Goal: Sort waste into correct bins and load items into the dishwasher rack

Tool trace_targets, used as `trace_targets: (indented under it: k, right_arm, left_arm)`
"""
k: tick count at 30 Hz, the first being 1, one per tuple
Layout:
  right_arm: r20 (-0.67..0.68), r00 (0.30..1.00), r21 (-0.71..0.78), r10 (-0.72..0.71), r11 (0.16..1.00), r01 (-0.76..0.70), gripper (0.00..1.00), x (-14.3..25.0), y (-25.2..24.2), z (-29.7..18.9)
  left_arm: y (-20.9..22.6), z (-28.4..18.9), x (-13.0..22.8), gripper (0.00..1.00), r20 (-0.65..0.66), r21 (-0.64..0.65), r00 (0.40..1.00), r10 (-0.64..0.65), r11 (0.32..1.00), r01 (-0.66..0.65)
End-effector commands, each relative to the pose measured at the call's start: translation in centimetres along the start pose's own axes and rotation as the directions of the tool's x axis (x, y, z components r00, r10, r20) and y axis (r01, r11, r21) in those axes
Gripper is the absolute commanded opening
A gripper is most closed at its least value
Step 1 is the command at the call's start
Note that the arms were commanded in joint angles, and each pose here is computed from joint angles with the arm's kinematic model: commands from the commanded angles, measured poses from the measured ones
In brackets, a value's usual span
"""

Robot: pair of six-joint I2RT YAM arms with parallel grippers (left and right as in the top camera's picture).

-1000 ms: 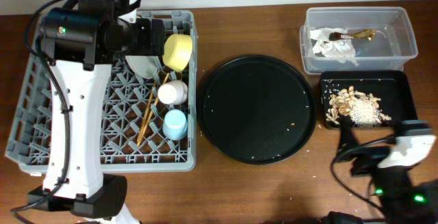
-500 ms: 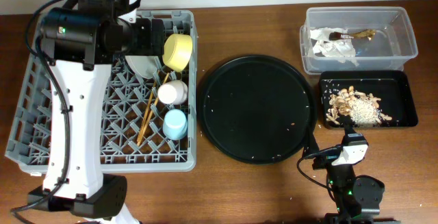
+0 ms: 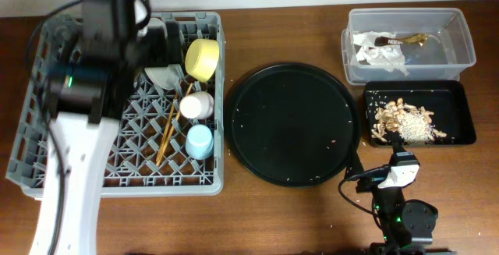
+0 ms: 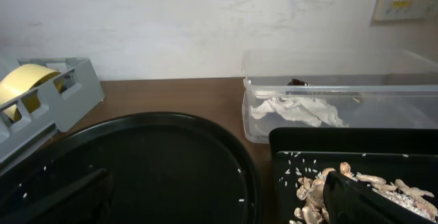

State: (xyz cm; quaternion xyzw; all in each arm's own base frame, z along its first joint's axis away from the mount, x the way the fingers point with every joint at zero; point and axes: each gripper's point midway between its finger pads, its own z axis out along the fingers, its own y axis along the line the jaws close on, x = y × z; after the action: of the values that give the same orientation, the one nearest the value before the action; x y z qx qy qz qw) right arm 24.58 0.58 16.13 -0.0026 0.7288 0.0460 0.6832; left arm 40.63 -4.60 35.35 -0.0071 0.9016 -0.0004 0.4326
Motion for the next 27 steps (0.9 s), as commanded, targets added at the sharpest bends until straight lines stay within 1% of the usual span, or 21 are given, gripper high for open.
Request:
trace_targets:
  k: [1,2,3,4,5,8,10,12,14,16,17,27]
  right_arm:
    - [-0.005,1.000,0.001,0.010,1.000,-0.010,0.98,0.3,0.0,0.0]
    - [-0.005,1.000,0.001,0.010,1.000,-0.010,0.98,0.3,0.0,0.0]
    - [-0.005,1.000,0.001,0.010,1.000,-0.010,0.98,0.3,0.0,0.0]
    - [-0.004,1.000,0.001,0.010,1.000,-0.010,0.98,0.3,0.0,0.0]
    - [-0.004,1.000,0.001,0.010,1.000,-0.010,0.98,0.3,0.0,0.0]
    - [-0.004,1.000,0.001,0.010,1.000,-0.010,0.99,0.3,0.0,0.0]
    - [-0.004,1.000,0.001,0.010,1.000,-0.010,0.98,0.3,0.0,0.0]
    - [-0.005,1.000,0.001,0.010,1.000,-0.010,0.99,0.3,0.0,0.0]
    - [-0.004,1.000,0.001,0.010,1.000,-0.010,0.98,0.3,0.0,0.0]
    - [-0.005,1.000,0.001,0.010,1.000,-0.010,0.98,0.3,0.0,0.0]
    - [-0.004,1.000,0.001,0.010,1.000,-0.010,0.98,0.3,0.0,0.0]
    - [-0.004,1.000,0.001,0.010,1.000,-0.010,0.99,0.3,0.0,0.0]
  left_arm:
    - [3.1,-1.2,5.7,0.99,0.087,-0.037,0.995,-0.045,0.998,0.048]
    - [4.4,-1.7,9.1,0.99,0.148,-0.050,0.987,-0.066,0.996,0.074]
    - [4.8,-1.7,10.7,0.99,0.176,-0.054,0.982,-0.073,0.995,0.083]
    - [5.4,-1.6,13.6,0.99,0.230,-0.054,0.970,-0.084,0.994,0.099]
    - [5.8,-1.5,15.5,0.99,0.271,-0.049,0.958,-0.092,0.993,0.109]
    - [6.4,-0.6,20.4,0.99,0.446,-0.029,0.890,-0.100,0.992,0.126]
    - [6.6,0.1,22.7,0.99,0.502,-0.035,0.861,-0.084,0.992,0.117]
    - [7.3,0.3,24.1,0.99,0.538,-0.056,0.839,-0.081,0.990,0.131]
    - [8.0,0.0,24.7,0.99,0.581,-0.071,0.810,-0.082,0.986,0.151]
    - [8.2,-0.2,25.6,0.99,0.562,-0.099,0.825,-0.061,0.985,0.140]
    - [8.1,-0.5,25.3,0.99,0.577,-0.102,0.816,-0.045,0.987,0.127]
    - [8.0,-0.5,25.2,0.99,0.576,-0.093,0.816,-0.046,0.988,0.121]
